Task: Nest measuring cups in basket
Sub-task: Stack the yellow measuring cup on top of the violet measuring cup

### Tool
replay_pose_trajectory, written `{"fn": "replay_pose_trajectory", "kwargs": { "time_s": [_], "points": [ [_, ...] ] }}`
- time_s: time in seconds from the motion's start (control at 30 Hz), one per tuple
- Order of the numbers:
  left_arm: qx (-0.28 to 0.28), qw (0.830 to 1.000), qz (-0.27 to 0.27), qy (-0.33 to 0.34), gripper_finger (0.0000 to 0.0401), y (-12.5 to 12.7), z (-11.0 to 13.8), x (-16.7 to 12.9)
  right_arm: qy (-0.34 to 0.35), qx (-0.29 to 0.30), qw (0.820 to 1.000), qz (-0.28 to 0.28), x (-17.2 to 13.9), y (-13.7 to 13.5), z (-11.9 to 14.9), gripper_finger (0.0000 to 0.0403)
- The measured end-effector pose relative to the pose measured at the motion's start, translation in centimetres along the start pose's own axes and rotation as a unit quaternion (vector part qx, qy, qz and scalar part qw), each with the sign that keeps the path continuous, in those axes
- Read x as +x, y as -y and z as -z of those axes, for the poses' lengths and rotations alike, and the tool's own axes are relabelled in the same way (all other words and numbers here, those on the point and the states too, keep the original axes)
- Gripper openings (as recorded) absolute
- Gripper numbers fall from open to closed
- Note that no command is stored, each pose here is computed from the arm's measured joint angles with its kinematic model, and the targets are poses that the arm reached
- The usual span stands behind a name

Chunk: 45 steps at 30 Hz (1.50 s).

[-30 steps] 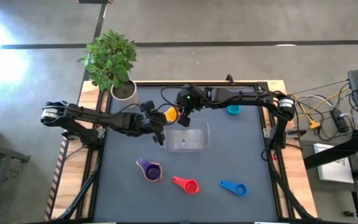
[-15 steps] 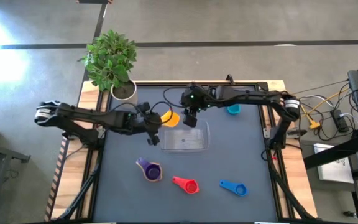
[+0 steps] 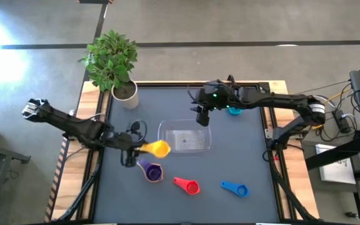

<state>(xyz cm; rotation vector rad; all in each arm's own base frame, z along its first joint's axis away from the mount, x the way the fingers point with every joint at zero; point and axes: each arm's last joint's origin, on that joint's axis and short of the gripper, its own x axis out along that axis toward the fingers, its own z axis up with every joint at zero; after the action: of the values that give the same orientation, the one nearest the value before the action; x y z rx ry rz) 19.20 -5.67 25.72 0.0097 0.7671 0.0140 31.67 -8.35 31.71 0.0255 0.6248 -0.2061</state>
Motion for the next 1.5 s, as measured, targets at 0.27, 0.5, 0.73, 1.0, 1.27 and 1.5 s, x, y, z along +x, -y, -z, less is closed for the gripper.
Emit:
{"fn": "replay_pose_trajectory", "kwargs": {
  "time_s": [0.27,0.5,0.73,1.0,1.27,1.5],
  "points": [
    [0.008,0.998,0.068,0.015,0.0132,2.5,2.1,0.4,0.064,0.007,0.998,0.005,-1.3,-0.1,1.9,0.0130],
    [0.000,0.994,0.108,-0.024,0.0132,3.3,4.1,2.0,0.099,0.024,0.995,0.016,-1.7,0.5,2.7,0.0131],
    [0.021,0.992,0.119,-0.046,0.0133,3.9,5.0,3.3,0.092,0.032,0.995,0.015,-1.2,0.5,3.1,0.0123],
    [0.049,0.989,0.116,-0.083,0.0135,4.0,6.1,4.5,0.088,0.033,0.995,0.015,-1.1,0.5,3.3,0.0126],
    [0.062,0.986,0.106,-0.113,0.0191,4.2,6.2,5.1,0.085,0.024,0.996,0.016,-1.0,0.5,3.6,0.0124],
    [0.040,0.976,0.062,-0.204,0.0249,3.9,4.4,3.7,0.085,0.004,0.996,0.021,-1.0,0.8,3.6,0.0126]
  ]
}}
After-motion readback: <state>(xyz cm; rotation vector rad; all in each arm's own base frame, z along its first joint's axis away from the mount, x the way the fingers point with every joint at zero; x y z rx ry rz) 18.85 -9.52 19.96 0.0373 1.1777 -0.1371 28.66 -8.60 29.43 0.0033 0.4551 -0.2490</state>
